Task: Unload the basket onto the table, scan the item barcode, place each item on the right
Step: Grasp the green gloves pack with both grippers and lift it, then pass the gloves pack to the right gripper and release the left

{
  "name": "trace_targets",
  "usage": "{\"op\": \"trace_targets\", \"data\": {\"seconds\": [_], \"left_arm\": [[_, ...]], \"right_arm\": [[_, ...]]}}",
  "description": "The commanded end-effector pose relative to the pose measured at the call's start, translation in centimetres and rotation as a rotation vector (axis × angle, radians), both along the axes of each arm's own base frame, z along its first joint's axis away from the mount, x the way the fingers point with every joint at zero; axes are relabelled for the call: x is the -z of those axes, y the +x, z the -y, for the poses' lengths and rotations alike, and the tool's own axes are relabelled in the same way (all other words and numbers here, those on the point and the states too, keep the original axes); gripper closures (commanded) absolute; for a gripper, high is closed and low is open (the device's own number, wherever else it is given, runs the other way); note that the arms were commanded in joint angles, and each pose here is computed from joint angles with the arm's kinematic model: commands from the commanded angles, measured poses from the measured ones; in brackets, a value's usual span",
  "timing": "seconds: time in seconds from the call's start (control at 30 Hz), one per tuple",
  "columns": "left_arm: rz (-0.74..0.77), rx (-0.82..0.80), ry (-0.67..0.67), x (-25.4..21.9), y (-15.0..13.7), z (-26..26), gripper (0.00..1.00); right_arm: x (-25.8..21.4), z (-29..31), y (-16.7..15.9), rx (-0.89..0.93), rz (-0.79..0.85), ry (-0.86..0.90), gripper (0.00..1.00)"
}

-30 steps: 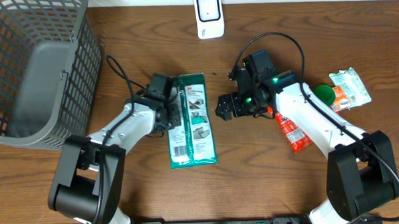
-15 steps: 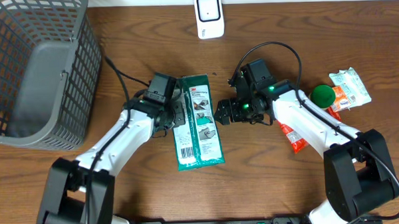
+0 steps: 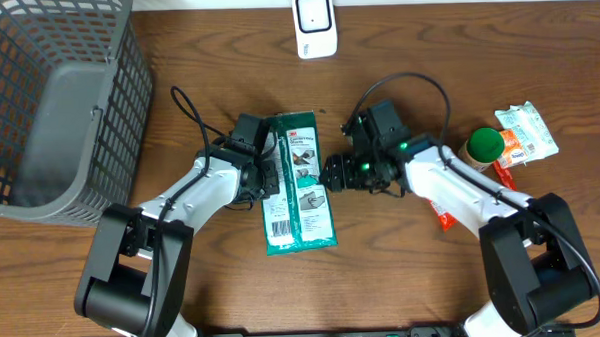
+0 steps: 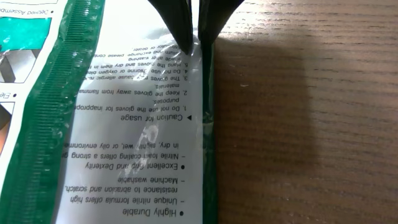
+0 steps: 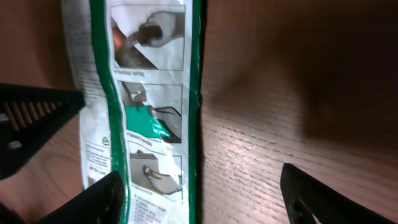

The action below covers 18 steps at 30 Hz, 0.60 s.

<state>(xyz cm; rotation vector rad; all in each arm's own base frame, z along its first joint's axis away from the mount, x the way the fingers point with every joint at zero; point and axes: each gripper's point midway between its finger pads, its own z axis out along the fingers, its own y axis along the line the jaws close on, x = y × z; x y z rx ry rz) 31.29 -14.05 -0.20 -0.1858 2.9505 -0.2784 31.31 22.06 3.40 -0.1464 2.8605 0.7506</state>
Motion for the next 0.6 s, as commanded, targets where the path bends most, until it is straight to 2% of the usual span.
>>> {"op": "trace_targets", "data": {"seconds": [0.0, 0.3, 0.57], "left_arm": [[-0.052, 0.009, 0.035, 1.8, -1.0, -0.6, 0.92], [-0.078, 0.025, 0.035, 2.0, -1.9, -0.3, 0.92], [-0.073, 0.089, 0.036, 2.2, -2.8, 1.5, 0.92]], "right_arm": [[1.9, -0.8, -1.8, 0.022, -0.046, 0.023, 0.25], [3.9, -2.9, -4.3, 0.082, -0.077, 0.115, 0.34], [3.0, -5.2, -5.3, 0.082, -0.105, 0.257, 0.39]]}}
